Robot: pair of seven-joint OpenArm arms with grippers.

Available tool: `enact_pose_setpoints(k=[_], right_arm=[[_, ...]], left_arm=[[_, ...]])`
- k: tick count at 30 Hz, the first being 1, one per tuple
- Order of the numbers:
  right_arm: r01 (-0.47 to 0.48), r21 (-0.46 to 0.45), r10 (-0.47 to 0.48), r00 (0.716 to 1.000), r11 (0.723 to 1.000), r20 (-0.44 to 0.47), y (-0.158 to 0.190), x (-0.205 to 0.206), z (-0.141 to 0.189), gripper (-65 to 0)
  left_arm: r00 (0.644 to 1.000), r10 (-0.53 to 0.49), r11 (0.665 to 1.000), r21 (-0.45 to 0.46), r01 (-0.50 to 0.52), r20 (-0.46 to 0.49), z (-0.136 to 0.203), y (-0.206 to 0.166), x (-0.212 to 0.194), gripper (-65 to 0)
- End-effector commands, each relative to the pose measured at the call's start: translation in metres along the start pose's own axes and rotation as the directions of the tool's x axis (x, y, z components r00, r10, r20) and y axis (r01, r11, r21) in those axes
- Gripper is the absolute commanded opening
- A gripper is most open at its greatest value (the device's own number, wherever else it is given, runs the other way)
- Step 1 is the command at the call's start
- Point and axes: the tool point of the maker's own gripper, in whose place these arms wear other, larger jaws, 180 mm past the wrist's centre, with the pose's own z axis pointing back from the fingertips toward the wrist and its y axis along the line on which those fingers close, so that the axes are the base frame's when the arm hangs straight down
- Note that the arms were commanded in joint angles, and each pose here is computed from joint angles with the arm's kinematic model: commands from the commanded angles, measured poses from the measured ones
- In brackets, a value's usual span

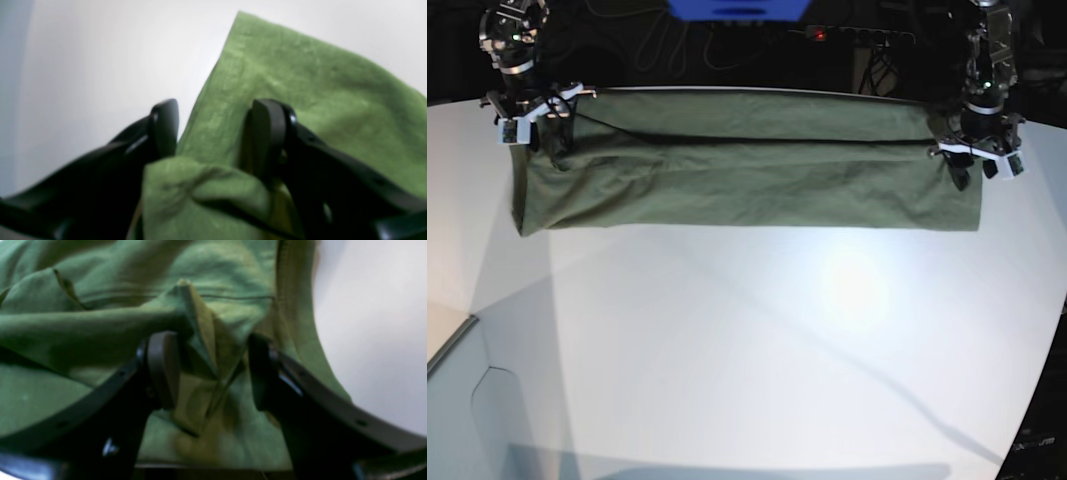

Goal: Layout the t-shirt on the table in an organized manner, then fold the t-shirt properly
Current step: 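Lower the strip with both grippers and smooth it flat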

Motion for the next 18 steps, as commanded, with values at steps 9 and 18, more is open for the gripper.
enact_pose_setpoints(k=[9, 18], right_arm=[[-0.003, 0.003, 0.003, 0.998, 1.000, 0.061, -0.003, 0.018, -0.003, -32.5], [-0.002, 0.004, 0.002, 0.998, 1.000, 0.064, -0.003, 0.020, -0.005, -32.5]], left_arm=[[0.999, -0.007, 1.000, -0.001, 0.007, -0.040, 0.002, 0.003, -0.008, -51.8], [0.999, -0.002, 0.999, -0.034, 0.004, 0.047, 0.003, -0.014, 0.024, -65.0]])
